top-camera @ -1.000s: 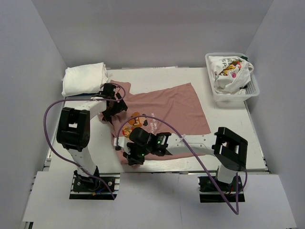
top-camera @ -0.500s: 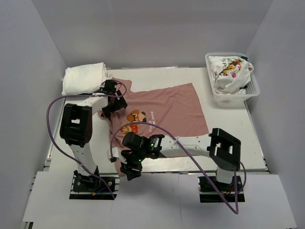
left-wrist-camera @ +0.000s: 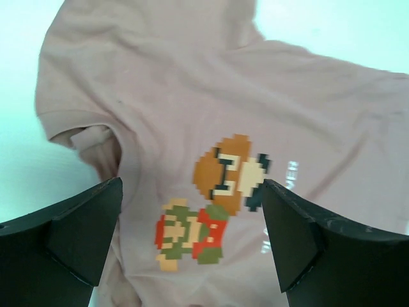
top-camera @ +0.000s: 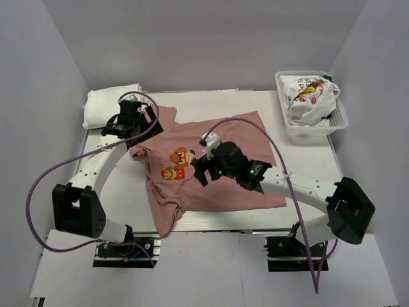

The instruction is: Fold and stack the t-shirts

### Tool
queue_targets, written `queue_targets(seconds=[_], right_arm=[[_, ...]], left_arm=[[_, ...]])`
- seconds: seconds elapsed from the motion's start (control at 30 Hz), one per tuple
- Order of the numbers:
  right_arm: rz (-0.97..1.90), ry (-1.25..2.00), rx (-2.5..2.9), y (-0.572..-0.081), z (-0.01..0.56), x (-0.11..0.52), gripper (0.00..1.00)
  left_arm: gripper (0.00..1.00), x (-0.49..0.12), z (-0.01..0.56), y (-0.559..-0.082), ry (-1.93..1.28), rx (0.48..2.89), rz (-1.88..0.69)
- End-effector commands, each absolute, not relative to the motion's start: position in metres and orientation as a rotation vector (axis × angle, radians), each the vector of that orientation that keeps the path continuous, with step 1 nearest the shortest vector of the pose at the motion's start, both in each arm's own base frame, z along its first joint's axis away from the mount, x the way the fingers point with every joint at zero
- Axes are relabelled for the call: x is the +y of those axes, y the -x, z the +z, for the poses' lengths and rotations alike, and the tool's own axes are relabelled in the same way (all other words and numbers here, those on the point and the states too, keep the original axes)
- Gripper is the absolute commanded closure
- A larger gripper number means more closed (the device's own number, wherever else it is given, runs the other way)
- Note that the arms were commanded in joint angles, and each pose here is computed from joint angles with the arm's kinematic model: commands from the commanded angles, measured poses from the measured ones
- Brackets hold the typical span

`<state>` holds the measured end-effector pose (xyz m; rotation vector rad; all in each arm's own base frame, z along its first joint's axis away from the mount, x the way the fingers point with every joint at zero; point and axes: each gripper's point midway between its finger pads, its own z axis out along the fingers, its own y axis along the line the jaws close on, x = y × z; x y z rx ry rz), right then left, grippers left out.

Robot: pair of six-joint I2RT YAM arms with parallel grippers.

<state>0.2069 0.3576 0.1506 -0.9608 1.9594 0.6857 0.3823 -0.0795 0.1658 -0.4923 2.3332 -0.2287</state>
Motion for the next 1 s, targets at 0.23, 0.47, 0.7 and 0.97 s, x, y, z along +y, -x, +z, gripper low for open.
queue_targets(seconds=[0.23, 0.47, 0.7, 0.97], right_arm=[[0.344, 0.219, 2.308, -0.370, 0.108, 0.238, 0.10], [0.218, 0.045, 2.498, -0.415, 0.054, 0.189, 0.10], [0.125, -0.070, 2.580, -0.434, 0.022, 0.152, 0.10], [0.046, -0.195, 2.613, -0.478, 0.002, 0.116, 0.10]], left_arm=[[0.00, -0.103, 0.157, -0.413, 0.344, 2.319, -0.330], [0.00, -0.109, 0.113, -0.460, 0.225, 2.405, -0.252], [0.00, -0.120, 0.063, -0.505, 0.198, 2.513, -0.199], [0.00, -0.157, 0.030, -0.553, 0.125, 2.512, -0.313]])
